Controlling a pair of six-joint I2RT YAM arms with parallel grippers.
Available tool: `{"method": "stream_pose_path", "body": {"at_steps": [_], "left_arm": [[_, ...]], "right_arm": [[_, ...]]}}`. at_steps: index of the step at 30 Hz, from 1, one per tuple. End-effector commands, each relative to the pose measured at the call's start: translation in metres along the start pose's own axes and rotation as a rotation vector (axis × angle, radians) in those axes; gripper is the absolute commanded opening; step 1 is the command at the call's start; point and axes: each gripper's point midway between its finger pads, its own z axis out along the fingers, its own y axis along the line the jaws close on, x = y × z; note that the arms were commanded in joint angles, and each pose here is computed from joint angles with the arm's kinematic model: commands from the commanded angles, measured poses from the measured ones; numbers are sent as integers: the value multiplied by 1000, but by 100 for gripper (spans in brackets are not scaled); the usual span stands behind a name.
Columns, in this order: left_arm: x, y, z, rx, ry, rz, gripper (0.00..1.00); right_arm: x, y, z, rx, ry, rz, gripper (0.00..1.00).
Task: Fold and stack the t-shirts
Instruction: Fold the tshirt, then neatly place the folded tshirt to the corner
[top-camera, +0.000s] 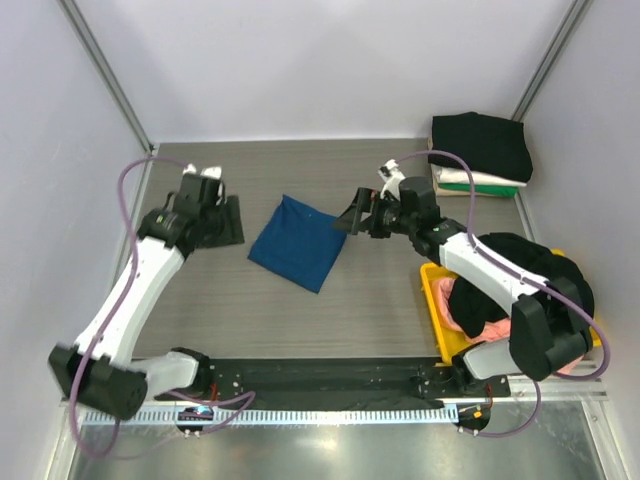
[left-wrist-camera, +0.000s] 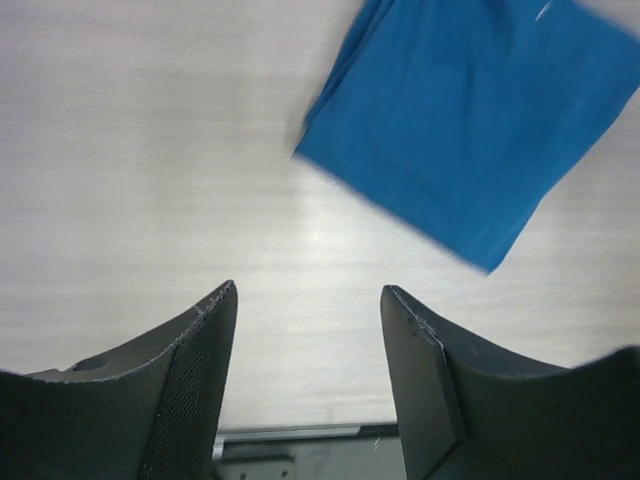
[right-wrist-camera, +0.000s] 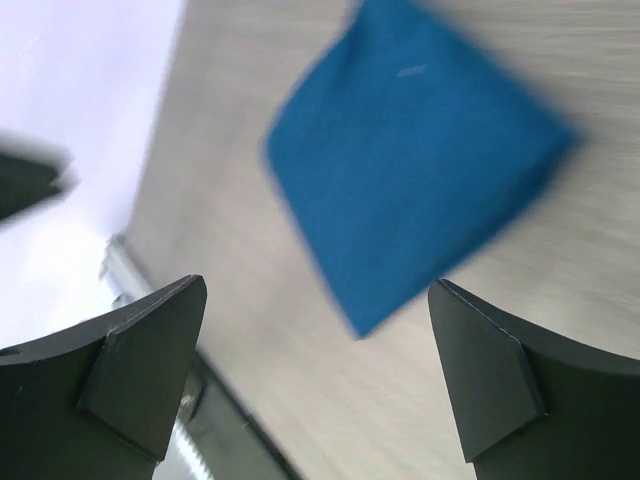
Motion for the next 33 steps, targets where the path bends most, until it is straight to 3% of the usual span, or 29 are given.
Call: {"method": "stream_pose_path", "body": {"at_steps": [1,11,19,23,28,31,33], "left_arm": [[36,21,-9,-40,8,-19,61],[67,34,-18,-20,-101,-151,62],[60,38,-25,-25,-160,-144,62],[60,38,-26,-23,-166,-142,62],[60,39,-26,-24,-168,-140,62],[59,39,-27,-21,-175,-141,63],[60,39,-27,-21,-173,-142,63]], "right_arm": [[11,-51,0,128,70,23,100],[-3,-124,59,241,134,10,99],[42,-148,96,225,241,83,100],[80,-136,105,221,311,95,100],[101,-132,108,199,301,112,100],[107,-134,108,197,305,126,93],[106,-134,110,192,303,127,78]]}}
